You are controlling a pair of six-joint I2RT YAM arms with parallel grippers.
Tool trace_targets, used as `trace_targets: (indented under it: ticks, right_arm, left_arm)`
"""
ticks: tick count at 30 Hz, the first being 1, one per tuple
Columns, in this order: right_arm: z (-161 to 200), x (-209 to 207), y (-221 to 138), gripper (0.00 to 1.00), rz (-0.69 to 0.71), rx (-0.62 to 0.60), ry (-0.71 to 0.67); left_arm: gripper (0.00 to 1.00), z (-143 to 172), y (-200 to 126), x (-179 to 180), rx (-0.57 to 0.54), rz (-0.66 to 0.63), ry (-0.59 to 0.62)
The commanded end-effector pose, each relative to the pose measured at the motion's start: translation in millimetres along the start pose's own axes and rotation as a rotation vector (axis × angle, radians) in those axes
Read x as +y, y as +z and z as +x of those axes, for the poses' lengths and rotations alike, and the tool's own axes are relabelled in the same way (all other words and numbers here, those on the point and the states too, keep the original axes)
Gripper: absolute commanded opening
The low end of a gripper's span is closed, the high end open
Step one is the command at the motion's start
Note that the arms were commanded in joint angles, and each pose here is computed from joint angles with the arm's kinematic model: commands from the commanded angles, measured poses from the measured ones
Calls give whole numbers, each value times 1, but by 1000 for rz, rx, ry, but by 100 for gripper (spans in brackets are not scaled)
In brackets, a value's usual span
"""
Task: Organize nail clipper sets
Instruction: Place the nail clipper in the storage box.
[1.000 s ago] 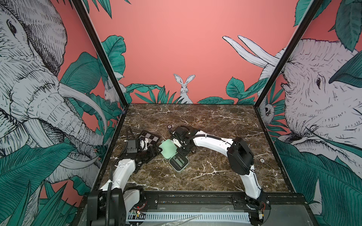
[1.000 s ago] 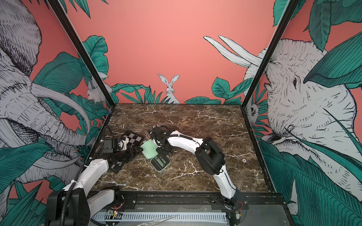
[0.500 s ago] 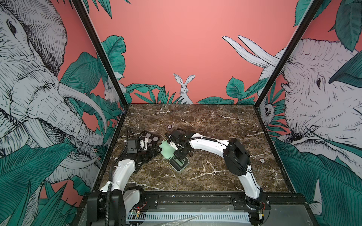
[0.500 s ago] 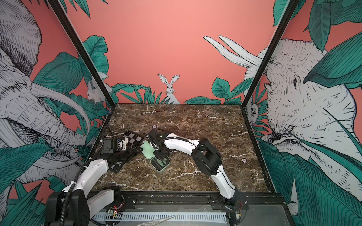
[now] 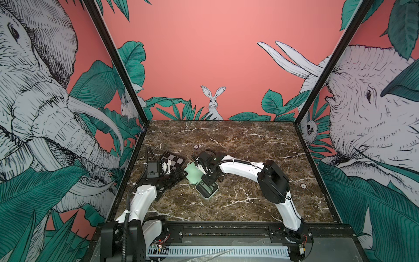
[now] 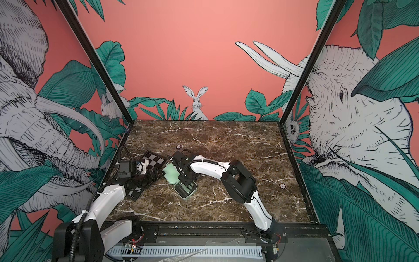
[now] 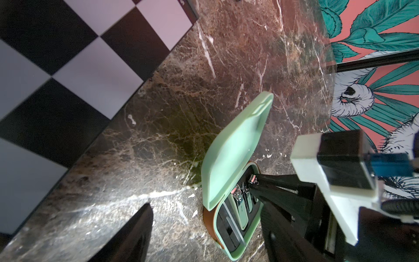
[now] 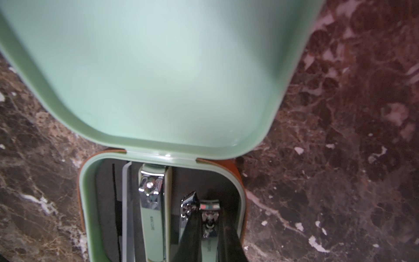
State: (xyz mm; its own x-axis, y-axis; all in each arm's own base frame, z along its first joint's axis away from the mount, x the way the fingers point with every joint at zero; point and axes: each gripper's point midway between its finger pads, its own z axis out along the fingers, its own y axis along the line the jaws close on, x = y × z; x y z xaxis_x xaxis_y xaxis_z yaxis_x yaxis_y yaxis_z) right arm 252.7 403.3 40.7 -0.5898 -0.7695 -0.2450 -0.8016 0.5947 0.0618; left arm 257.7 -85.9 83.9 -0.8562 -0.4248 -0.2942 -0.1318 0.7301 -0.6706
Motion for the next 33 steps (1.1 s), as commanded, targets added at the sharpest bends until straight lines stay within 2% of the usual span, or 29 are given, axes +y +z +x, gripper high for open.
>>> trace_targets:
  ticks: [1,19,33]
  right_arm:
    - [6,-1,8,10,15,22,5]
    - [16,-3,23,14,13,40,32]
    - [4,-3,-4,30,14,-17,37]
  left_arm:
    - [77,5,1,4,6,-2,2]
    - [77,4,0,3,4,-1,4]
    - [77,4,0,2,5,1,3]
